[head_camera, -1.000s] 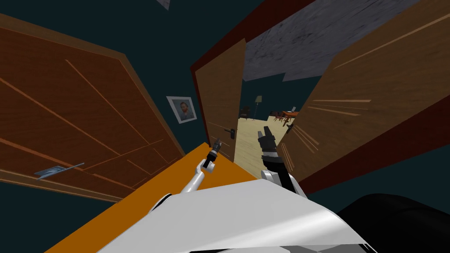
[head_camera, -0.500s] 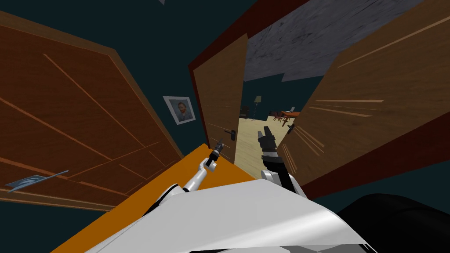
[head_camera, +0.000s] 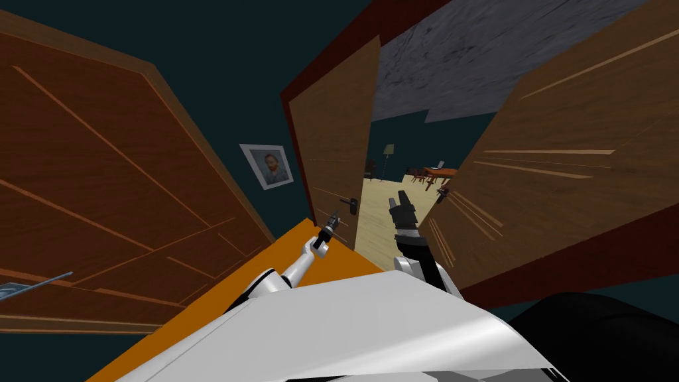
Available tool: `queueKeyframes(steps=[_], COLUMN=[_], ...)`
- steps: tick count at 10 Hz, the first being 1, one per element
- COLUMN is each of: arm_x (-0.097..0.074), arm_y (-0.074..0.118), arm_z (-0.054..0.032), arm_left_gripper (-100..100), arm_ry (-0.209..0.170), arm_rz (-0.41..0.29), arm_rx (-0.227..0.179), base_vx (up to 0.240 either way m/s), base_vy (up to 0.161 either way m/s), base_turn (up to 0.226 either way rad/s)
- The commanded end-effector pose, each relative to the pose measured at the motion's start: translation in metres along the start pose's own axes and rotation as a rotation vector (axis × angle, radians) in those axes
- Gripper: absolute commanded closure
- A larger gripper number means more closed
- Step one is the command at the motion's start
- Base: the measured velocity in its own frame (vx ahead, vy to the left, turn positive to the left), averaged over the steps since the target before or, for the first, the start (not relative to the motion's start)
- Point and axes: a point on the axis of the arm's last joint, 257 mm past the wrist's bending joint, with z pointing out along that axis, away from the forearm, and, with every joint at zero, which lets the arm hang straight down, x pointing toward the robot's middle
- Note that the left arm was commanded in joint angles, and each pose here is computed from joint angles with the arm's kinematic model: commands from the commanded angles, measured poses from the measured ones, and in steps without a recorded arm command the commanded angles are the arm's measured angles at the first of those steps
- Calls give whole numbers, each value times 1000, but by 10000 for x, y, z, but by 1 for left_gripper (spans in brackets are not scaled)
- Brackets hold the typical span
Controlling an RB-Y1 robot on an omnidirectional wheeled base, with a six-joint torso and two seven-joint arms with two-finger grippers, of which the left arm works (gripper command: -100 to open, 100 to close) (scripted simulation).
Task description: Push the door open
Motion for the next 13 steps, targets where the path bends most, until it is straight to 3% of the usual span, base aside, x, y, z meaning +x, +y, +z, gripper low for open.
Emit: queueKeyframes(steps=[1, 11, 12, 13], arm_x=[45, 297, 289, 73], arm_y=[55, 254, 250, 275], arm_z=[40, 184, 179, 125], arm_left_gripper=[-100, -100, -100, -100], arm_ry=[13, 72, 70, 50], arm_rz=[3, 20, 19, 44], arm_rx=[-19, -98, -96, -106], base_vx=[75, 72, 23, 87], base_vy=[34, 21, 7, -61], base_turn=[-21, -18, -2, -35])
